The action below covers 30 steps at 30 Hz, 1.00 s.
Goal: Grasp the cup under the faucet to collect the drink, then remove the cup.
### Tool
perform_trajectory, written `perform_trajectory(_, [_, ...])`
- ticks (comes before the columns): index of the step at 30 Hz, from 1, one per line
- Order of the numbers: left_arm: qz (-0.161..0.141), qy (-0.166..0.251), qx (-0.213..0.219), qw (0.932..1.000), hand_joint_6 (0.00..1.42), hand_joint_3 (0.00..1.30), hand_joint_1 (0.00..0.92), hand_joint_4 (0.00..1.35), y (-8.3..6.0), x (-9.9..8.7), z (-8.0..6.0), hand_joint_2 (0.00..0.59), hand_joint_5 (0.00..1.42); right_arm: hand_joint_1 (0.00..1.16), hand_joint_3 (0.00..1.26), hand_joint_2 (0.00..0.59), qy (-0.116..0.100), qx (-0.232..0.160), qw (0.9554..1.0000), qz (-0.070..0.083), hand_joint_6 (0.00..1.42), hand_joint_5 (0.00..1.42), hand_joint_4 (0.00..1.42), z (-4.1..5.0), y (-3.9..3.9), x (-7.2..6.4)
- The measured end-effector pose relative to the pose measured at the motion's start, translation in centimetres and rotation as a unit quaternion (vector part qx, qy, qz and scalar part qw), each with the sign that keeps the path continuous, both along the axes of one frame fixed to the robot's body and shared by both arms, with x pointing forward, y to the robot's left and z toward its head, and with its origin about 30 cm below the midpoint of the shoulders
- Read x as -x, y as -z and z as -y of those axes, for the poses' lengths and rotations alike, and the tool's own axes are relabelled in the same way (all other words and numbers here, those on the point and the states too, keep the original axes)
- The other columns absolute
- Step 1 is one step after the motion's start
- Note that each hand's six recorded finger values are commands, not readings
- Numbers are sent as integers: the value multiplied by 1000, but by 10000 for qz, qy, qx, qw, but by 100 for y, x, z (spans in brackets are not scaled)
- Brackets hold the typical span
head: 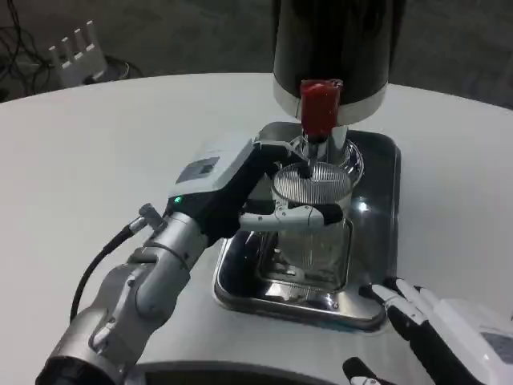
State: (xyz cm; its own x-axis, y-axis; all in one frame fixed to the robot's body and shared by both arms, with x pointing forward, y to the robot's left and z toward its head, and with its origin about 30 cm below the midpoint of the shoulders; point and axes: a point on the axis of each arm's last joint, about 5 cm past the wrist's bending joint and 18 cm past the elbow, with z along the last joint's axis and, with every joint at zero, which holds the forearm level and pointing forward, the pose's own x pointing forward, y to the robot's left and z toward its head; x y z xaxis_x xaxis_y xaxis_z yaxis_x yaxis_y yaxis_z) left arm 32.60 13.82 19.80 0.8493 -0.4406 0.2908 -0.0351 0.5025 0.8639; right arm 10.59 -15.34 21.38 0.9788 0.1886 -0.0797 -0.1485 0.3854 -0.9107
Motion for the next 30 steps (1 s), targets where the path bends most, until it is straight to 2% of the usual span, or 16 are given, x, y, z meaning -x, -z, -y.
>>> perform_trajectory(5, [8,1,0,10000,418,502,205,303,-5,2,-7,37,415,316,105,436,2,0,10000,0,42,3,0,0,1,-2])
perform_trajectory(10, [47,29,72,10000,369,344,175,190,-25,7,-3,37,337,316,105,436,13,3,10000,0,44,5,0,3,1,-5])
perform_trajectory(16, [65,41,90,9999,339,272,167,129,-34,9,0,39,282,316,105,436,12,2,10000,-9,46,12,0,3,6,-16])
perform_trajectory(25, [242,50,291,9993,338,260,161,119,-87,45,-37,38,271,316,105,436,6,-22,10000,-17,47,14,0,-4,15,-43])
perform_trajectory(27, [249,42,398,9989,338,262,161,118,-78,79,-81,38,270,316,105,436,16,-49,10000,-47,47,14,0,-7,26,-56])
perform_trajectory(30, [299,-39,473,9984,337,281,163,136,-96,128,-193,46,266,318,105,440,25,-78,10000,-13,47,14,0,-9,18,-74])
